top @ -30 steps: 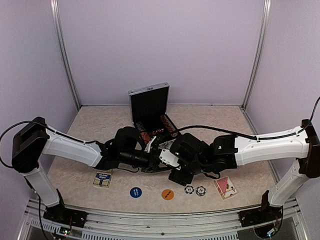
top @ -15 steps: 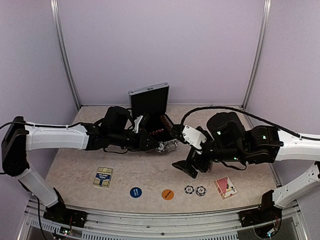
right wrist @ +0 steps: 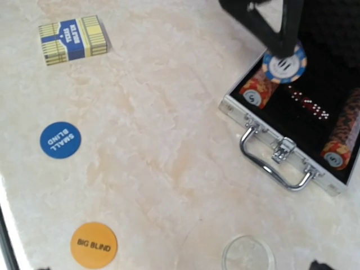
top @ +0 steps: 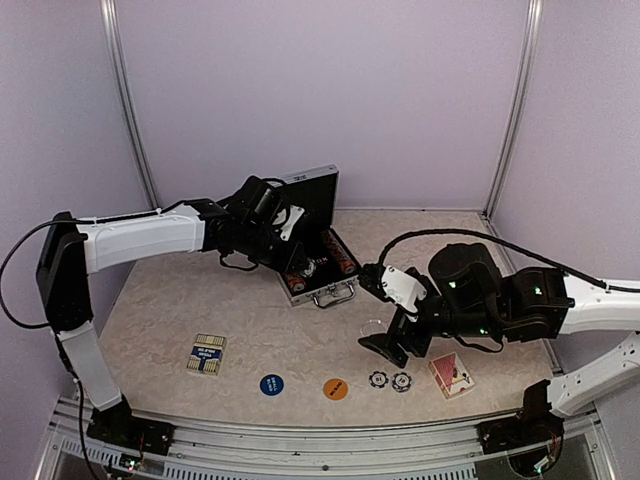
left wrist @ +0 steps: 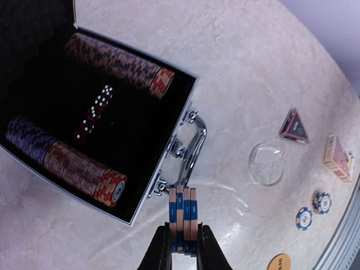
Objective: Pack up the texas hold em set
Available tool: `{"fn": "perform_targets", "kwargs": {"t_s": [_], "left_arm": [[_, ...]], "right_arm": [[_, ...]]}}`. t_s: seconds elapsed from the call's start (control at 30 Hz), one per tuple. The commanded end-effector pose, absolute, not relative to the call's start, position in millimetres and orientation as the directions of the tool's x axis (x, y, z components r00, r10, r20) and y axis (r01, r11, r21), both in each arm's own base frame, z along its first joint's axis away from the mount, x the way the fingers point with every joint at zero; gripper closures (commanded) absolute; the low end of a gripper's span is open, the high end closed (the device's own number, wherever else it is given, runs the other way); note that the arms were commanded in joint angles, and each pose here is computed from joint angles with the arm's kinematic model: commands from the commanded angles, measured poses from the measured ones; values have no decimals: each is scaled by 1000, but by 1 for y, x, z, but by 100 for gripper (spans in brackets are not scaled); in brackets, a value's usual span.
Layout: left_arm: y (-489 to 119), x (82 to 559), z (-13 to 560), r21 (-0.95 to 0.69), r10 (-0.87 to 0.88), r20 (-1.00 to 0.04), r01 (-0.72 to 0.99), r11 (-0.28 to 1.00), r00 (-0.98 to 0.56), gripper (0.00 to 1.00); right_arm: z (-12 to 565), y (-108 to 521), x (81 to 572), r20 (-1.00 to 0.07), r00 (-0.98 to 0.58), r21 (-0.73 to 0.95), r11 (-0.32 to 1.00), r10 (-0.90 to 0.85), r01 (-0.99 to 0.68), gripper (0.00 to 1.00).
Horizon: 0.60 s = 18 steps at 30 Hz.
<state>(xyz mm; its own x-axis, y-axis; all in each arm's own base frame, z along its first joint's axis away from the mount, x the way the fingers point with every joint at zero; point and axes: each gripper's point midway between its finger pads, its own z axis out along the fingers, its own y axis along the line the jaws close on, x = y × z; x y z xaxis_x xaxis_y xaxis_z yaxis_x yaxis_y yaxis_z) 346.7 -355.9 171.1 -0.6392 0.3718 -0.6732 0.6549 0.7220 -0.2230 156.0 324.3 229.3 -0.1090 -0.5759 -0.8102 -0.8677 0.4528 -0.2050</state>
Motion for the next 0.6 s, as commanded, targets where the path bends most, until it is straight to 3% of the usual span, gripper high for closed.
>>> {"fn": "perform_targets", "kwargs": {"t_s": [0.0, 0.57], "left_arm": [[-334, 356, 140, -54, 531, -602, 693, 719, -597, 100], [-323, 390, 103, 121, 650, -545, 717, 686, -530, 100]], "right_arm": [[238, 324, 153, -841, -107, -176, 454, -531, -874, 0], [229, 319, 145, -846, -135, -131, 447, -516, -885, 0]]}}
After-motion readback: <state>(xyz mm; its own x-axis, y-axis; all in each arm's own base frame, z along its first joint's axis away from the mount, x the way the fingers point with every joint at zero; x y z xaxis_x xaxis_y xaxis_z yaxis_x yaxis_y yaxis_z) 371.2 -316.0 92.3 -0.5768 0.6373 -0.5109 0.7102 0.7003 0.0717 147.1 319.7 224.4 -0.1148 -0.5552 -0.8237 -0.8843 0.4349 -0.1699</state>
